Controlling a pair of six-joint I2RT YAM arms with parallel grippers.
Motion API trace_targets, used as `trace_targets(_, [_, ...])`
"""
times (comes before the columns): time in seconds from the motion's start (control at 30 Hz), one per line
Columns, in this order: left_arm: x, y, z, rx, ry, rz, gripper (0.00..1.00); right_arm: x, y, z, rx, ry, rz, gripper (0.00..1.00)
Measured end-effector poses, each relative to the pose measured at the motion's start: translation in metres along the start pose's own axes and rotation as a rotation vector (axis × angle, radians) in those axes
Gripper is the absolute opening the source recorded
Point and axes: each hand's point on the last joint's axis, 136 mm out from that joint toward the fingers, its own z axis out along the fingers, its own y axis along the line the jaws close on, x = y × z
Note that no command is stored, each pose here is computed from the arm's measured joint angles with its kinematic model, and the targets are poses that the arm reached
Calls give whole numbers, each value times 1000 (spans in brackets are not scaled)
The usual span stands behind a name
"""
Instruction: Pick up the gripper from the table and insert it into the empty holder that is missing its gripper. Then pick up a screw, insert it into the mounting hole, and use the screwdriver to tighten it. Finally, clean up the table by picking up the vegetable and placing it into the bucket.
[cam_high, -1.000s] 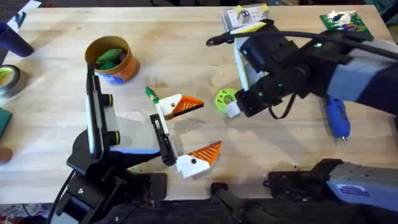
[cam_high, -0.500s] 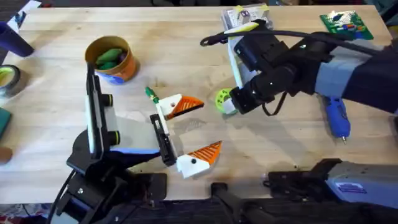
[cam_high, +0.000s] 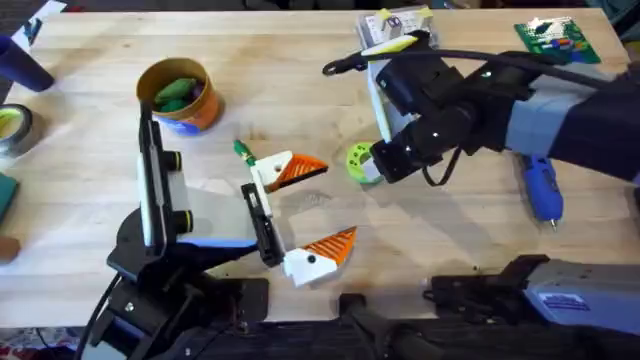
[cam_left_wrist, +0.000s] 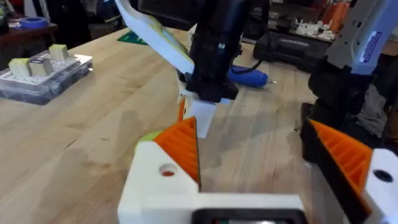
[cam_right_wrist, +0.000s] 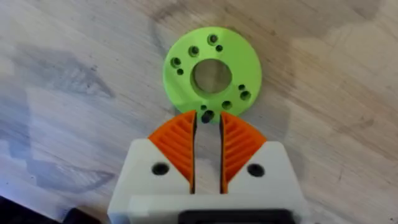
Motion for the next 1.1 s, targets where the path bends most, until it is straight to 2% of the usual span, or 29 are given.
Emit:
trace_targets(0.3, [0,0,0,0,0,0,995,6,-2,15,9,59,3,189])
trace_targets(0.33, [0,0,0,0,0,0,995,6,-2,15,10,59,3,171])
trace_targets(0.4, [0,0,0,0,0,0,995,6,-2,15,11,58,1,40])
trace_targets(0.43, [0,0,0,0,0,0,995,6,-2,15,11,57,2,15])
trace_targets(0.87, [0,0,0,0,0,0,995,12,-3,14,14,88,2,7])
trace_targets(1.0, [0,0,0,0,0,0,995,20,-3,0,23,157,5,7])
trace_targets(1.1, [0,0,0,0,0,0,995,9,0,-22,21,163,5,7])
